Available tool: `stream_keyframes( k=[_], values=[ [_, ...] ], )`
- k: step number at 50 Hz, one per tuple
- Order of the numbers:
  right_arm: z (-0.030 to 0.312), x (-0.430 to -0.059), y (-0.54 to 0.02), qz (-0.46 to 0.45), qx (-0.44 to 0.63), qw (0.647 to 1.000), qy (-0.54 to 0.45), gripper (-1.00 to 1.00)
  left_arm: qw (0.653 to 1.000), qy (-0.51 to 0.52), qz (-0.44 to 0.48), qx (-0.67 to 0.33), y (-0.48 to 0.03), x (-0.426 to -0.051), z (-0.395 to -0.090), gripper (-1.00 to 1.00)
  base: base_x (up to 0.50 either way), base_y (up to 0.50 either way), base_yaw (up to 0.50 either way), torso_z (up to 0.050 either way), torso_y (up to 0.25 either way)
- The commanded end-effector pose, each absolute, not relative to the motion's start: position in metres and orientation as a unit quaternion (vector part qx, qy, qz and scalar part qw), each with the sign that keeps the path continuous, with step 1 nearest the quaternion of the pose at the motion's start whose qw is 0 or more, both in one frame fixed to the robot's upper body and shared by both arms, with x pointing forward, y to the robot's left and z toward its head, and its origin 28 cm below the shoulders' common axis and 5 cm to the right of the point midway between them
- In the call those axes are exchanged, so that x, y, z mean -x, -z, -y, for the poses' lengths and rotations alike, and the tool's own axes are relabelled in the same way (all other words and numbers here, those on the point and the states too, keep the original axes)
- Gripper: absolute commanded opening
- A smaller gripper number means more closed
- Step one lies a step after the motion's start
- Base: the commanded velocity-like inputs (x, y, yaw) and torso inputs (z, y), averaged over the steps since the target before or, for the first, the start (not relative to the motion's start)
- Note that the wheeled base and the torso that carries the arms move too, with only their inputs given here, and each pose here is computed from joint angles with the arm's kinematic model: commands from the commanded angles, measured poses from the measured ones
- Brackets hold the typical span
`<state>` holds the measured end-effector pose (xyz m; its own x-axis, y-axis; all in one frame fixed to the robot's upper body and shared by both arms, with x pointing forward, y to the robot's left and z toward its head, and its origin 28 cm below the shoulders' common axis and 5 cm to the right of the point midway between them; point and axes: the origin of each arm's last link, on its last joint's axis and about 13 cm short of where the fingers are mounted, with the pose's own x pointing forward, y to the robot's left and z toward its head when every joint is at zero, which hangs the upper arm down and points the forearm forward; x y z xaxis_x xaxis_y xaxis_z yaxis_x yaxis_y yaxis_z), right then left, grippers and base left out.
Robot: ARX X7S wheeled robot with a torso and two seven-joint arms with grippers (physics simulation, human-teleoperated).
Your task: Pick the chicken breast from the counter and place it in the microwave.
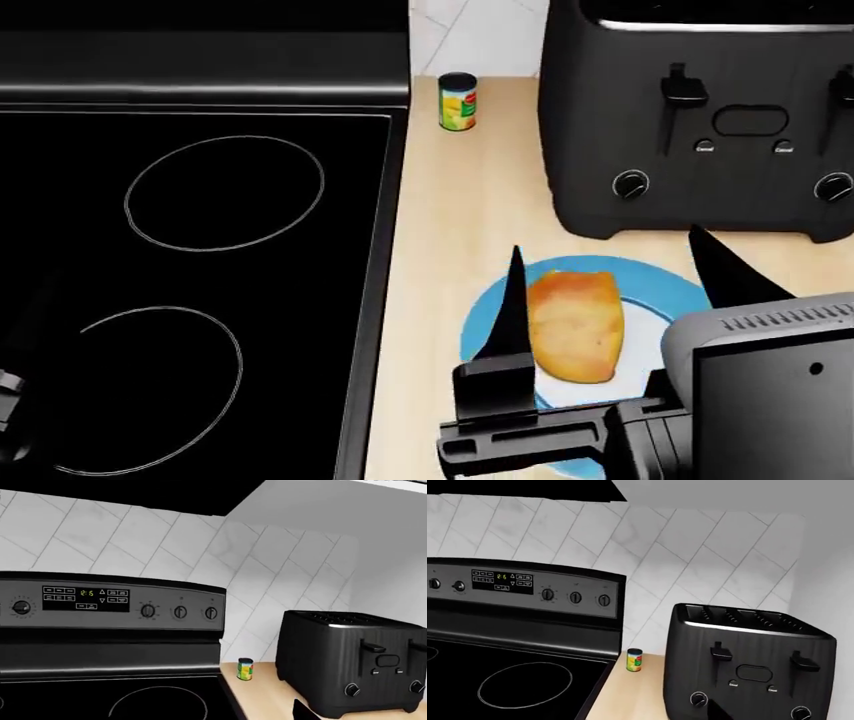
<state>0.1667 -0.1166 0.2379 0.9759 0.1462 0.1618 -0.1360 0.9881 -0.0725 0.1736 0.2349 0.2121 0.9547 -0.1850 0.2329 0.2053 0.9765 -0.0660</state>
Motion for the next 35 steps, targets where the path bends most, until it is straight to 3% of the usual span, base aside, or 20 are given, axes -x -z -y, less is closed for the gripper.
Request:
stream_keyframes(
  k=[1,7,14,35],
  values=[
    [0.117,-0.168,-0.240,0.080,0.037,0.994,-0.066,1.00,0.987,0.098,0.113,0.052,-0.212,-0.172,-0.234,1.00,0.50,0.00,0.00,0.000,0.000],
    [0.117,-0.175,-0.247,0.025,0.031,0.998,-0.047,1.00,0.987,0.099,0.112,0.053,-0.211,-0.170,-0.233,1.00,0.14,0.00,0.00,0.000,0.002],
    [0.118,-0.208,-0.257,-0.115,0.028,0.992,-0.033,1.00,0.986,0.098,0.116,0.063,-0.211,-0.165,-0.236,1.00,0.00,0.00,0.00,0.000,0.000],
    [0.122,-0.271,-0.230,-0.221,0.040,0.975,-0.012,1.00,0.986,0.088,0.126,0.065,-0.214,-0.164,-0.238,1.00,0.00,0.00,0.00,0.000,0.000]
  ],
)
